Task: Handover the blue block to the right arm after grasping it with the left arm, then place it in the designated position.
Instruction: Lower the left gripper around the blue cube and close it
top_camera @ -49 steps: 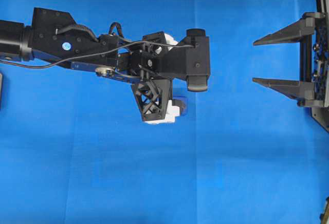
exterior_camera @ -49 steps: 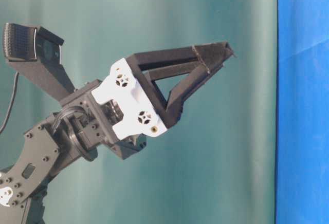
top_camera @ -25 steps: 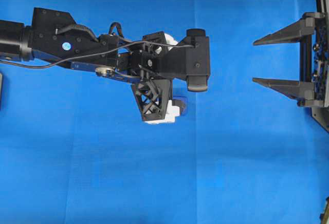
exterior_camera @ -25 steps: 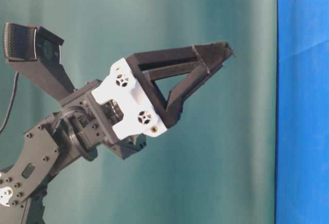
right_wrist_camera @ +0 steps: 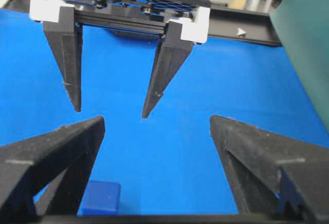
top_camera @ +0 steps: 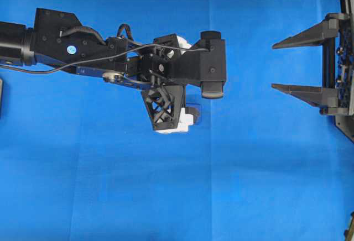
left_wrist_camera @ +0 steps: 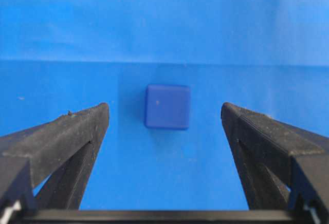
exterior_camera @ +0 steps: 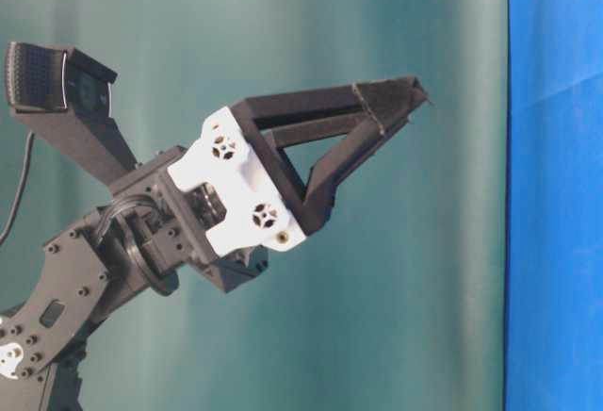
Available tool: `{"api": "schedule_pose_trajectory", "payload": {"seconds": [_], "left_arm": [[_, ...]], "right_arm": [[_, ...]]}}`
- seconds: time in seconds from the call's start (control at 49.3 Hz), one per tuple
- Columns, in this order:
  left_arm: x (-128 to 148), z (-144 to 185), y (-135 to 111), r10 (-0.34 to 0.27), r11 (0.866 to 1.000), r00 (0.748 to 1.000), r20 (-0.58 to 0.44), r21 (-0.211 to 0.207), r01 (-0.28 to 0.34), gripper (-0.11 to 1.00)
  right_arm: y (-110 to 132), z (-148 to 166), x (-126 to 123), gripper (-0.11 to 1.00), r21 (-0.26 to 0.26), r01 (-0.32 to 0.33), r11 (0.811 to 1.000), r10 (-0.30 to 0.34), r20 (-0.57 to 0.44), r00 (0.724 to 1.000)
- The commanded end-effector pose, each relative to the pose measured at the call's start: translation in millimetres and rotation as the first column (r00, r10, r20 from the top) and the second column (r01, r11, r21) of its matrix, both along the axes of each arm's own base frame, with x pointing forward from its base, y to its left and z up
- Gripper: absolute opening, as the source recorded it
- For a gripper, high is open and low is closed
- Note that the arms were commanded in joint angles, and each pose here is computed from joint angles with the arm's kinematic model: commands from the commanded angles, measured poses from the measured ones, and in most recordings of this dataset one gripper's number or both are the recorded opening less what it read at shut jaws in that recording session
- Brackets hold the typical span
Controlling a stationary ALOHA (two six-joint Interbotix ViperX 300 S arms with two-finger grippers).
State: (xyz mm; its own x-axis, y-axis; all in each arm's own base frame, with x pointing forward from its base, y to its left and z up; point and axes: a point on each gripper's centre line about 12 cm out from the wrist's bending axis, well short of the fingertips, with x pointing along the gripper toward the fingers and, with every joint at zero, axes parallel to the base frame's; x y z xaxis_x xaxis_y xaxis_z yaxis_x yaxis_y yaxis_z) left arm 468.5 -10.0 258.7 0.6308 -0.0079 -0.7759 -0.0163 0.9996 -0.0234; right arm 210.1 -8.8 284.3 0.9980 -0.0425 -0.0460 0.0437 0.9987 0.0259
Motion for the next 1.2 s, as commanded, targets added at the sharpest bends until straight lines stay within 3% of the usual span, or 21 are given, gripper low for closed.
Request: {"api": "schedule_pose_trajectory", "payload": {"seconds": [0.0, 0.365, 0.75, 1.176], "left_arm": [[2, 17, -1, -0.004, 1.0, 0.999, 0.044, 0.001, 0.004, 0.93], [3, 8, -1, -0.002, 1.0, 0.999, 0.038, -0.001, 0.002, 0.93], [15, -55, -6, -0.004, 1.0, 0.998, 0.058, -0.01, 0.004, 0.93], [17, -130, -7, -0.004, 1.0, 1.0, -0.009, -0.011, 0.004, 0.93]], "right_arm": [[0, 6, 2, 0.97, 0.004, 0.002, 1.0, -0.002, 0.017, 1.0], [0, 6, 2, 0.97, 0.001, 0.002, 1.0, -0.002, 0.015, 1.0], [0, 4, 3, 0.97, 0.001, 0.002, 1.0, -0.002, 0.005, 1.0], [-1, 1, 4, 0.97, 0.002, 0.002, 1.0, -0.002, -0.008, 1.0]]}}
